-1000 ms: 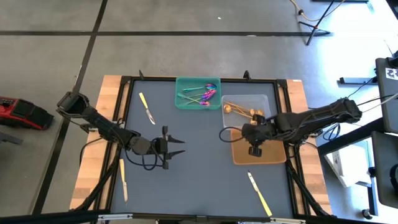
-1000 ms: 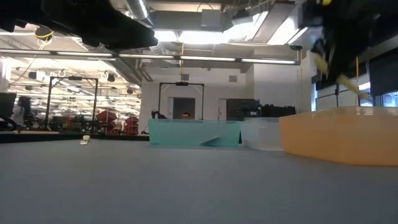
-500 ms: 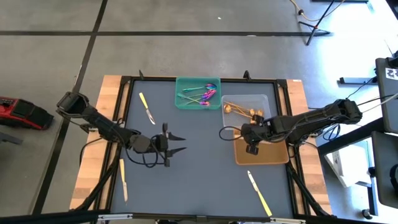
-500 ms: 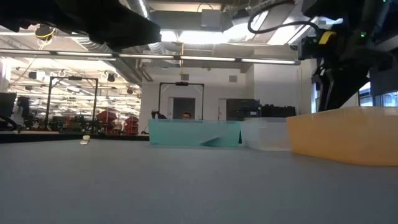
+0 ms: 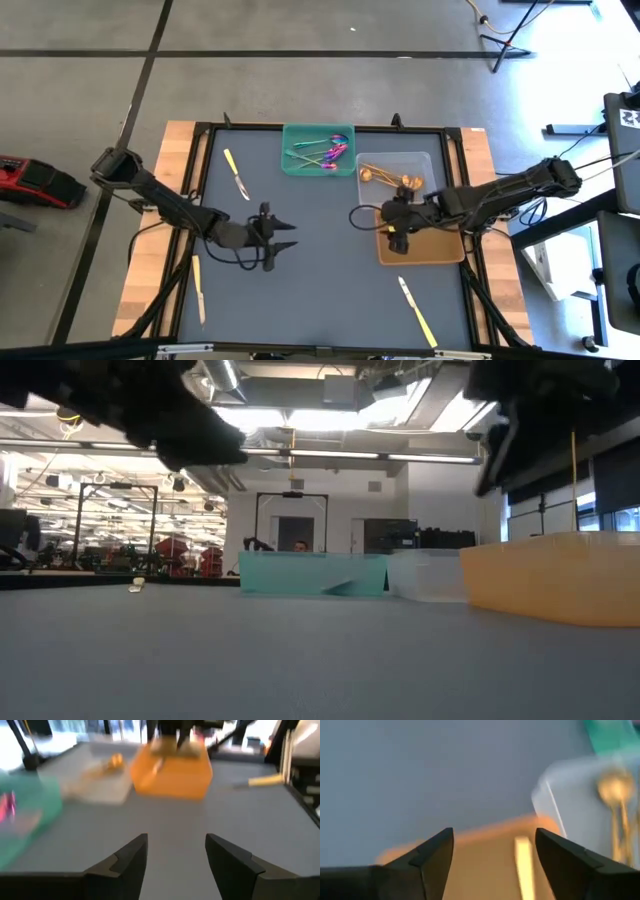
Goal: Sort silverware by color (type)
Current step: Put the table knife into the orange bin
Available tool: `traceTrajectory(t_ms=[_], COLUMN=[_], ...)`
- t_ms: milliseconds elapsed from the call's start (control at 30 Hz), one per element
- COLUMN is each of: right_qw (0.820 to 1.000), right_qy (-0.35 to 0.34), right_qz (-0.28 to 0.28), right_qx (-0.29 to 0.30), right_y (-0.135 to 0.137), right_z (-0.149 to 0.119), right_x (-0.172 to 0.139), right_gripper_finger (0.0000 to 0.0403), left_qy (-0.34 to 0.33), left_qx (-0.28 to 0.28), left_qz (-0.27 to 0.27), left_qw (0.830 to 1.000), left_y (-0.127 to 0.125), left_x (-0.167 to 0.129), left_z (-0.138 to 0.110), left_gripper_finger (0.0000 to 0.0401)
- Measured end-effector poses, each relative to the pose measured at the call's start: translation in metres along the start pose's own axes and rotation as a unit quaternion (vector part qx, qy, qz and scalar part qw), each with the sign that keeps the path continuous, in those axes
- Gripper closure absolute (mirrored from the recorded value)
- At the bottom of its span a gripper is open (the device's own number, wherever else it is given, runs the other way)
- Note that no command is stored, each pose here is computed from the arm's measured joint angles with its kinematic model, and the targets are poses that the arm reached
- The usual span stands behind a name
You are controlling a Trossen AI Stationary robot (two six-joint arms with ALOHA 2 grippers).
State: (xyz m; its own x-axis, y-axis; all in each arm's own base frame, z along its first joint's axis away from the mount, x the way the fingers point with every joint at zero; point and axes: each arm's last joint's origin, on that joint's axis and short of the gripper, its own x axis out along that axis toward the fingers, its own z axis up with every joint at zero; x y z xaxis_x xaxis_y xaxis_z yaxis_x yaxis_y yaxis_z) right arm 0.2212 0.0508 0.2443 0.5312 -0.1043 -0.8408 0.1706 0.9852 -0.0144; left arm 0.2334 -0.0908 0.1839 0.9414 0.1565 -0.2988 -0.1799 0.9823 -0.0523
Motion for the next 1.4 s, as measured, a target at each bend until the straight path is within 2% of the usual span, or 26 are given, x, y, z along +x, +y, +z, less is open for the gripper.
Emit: traceTrajectory(t_ms=[133,267,400,533,667,733,833,967,1100,1267,1333,1400], right_qw=[0.994,0.979,0.958,0.945,0.943,0.954,0.972,0.98,0.987,0.994,0.992,0.983], right_qy=[-0.101,-0.196,-0.278,-0.321,-0.327,-0.291,-0.22,-0.171,-0.117,-0.046,-0.018,0.042], right_qz=[0.025,0.043,0.049,0.052,0.052,0.068,0.084,0.098,0.108,0.081,0.104,0.151], right_qx=[-0.024,-0.039,-0.058,-0.042,-0.035,-0.032,-0.026,-0.029,-0.011,0.049,0.072,0.092], right_y=[0.012,0.015,0.019,0.024,0.026,0.027,0.027,0.03,0.03,0.033,0.041,0.053], right_z=[0.011,0.018,0.022,0.028,0.03,0.024,0.015,0.001,-0.022,-0.047,-0.055,-0.067], right_x=[0.004,0.011,0.021,0.029,0.035,0.036,0.021,-0.007,-0.027,-0.035,-0.037,-0.034], right_gripper_finger=[0.0143,0.015,0.0154,0.0155,0.0155,0.0155,0.0156,0.0156,0.0156,0.0156,0.0156,0.0156], left_qy=[0.093,0.191,0.288,0.304,0.316,0.32,0.324,0.318,0.321,0.303,0.3,0.303], left_qx=[-0.039,-0.094,-0.152,-0.213,-0.278,-0.287,-0.284,-0.285,-0.281,-0.275,-0.275,-0.267], left_qz=[0.025,0.114,0.244,0.36,0.415,0.437,0.458,0.479,0.469,0.481,0.478,0.47], left_qw=[0.995,0.97,0.913,0.856,0.807,0.79,0.777,0.767,0.773,0.775,0.778,0.785], left_y=[-0.001,0.01,0.036,0.067,0.099,0.113,0.129,0.144,0.148,0.15,0.149,0.146], left_x=[-0.009,-0.024,-0.038,-0.041,-0.036,-0.035,-0.035,-0.034,-0.032,-0.031,-0.031,-0.03], left_z=[0.011,0.019,0.01,-0.004,-0.014,-0.019,-0.022,-0.024,-0.023,-0.021,-0.021,-0.021], left_gripper_finger=[0.0206,0.0206,0.0206,0.0206,0.0206,0.0206,0.0206,0.0206,0.0206,0.0206,0.0206,0.0206])
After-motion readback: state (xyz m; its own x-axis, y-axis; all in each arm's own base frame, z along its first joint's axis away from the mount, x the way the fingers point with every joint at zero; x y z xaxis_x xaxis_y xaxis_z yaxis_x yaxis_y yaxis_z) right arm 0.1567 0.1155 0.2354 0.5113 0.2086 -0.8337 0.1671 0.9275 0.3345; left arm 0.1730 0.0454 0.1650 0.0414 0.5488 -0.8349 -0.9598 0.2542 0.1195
